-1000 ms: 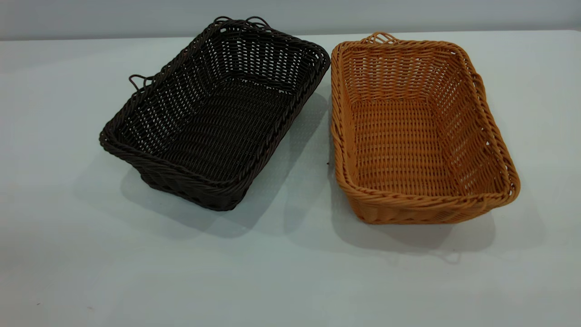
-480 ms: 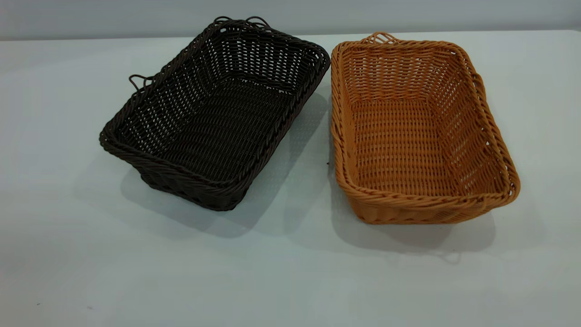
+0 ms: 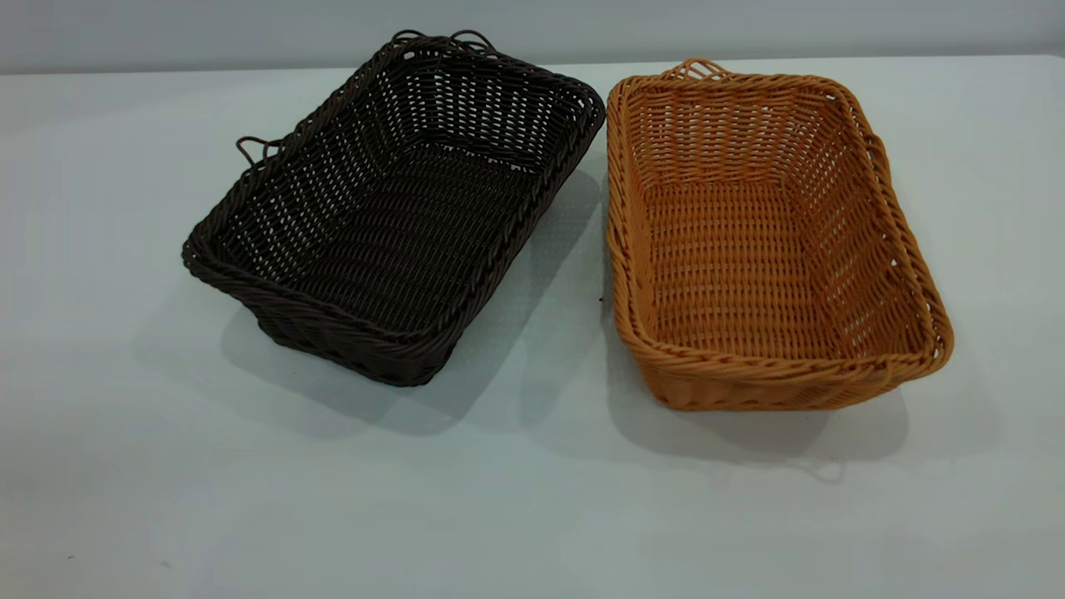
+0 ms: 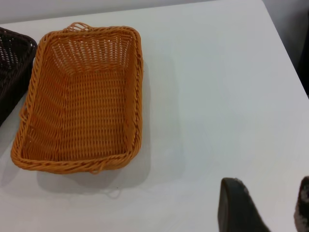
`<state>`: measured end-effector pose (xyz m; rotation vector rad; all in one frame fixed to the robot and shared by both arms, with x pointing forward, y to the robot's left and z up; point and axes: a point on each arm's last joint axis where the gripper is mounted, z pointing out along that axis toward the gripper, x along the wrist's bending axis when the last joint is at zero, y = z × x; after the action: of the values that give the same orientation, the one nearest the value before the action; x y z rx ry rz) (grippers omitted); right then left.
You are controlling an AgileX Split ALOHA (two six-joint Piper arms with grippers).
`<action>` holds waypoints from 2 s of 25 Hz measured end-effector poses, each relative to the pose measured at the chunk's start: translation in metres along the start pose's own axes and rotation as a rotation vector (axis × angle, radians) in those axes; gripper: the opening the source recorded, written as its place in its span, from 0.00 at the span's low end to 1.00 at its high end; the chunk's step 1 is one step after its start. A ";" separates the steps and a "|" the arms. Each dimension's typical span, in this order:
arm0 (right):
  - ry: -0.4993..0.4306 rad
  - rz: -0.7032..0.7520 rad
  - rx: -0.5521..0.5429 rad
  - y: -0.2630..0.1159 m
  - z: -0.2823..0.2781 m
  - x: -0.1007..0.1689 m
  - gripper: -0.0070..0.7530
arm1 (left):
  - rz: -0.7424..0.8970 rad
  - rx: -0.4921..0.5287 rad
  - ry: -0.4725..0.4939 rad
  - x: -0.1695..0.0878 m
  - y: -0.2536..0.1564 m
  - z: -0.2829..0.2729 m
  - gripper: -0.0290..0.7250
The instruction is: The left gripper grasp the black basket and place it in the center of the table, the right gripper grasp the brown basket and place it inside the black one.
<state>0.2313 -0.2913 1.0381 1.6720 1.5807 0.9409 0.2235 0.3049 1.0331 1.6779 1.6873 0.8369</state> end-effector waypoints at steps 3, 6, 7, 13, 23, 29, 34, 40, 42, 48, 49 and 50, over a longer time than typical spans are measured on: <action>0.000 0.000 0.000 0.000 0.000 0.000 0.33 | 0.000 0.000 0.000 0.000 0.000 0.000 0.80; 0.000 0.000 0.000 0.000 0.000 0.000 0.33 | 0.001 0.020 0.000 0.000 0.006 0.001 0.80; 0.000 0.000 0.000 0.000 0.000 0.000 0.33 | 0.002 0.027 0.000 0.000 0.013 0.001 0.80; 0.005 0.009 0.000 0.000 0.000 0.000 0.33 | 0.007 0.014 -0.012 -0.003 0.075 0.018 0.80; 0.025 0.103 0.029 0.005 0.005 0.002 0.72 | 0.079 0.115 -0.052 -0.011 0.172 0.126 0.80; 0.026 0.151 0.116 0.034 0.032 0.002 0.82 | 0.174 0.126 -0.119 -0.030 0.210 0.198 0.80; 0.028 0.186 0.152 0.050 0.058 0.002 0.78 | 0.216 0.172 -0.165 -0.055 0.227 0.259 0.80; 0.046 0.245 0.220 0.059 0.083 0.003 0.78 | 0.263 0.296 -0.201 -0.083 0.212 0.338 0.80; 0.055 0.270 0.246 0.061 0.092 0.004 0.78 | 0.280 0.333 -0.215 -0.094 0.202 0.360 0.80; 0.046 0.309 0.329 0.063 0.117 0.003 0.78 | 0.339 0.413 -0.250 -0.125 0.165 0.419 0.80; 0.045 0.319 0.352 0.062 0.122 0.003 0.78 | 0.340 0.421 -0.251 -0.127 0.162 0.426 0.80; 0.045 0.329 0.374 0.062 0.127 0.003 0.78 | 0.342 0.434 -0.251 -0.128 0.156 0.433 0.80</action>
<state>0.3712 -0.2902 1.0223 2.2373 1.6140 0.8816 0.6627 0.1838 0.8888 2.3047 1.5005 0.3916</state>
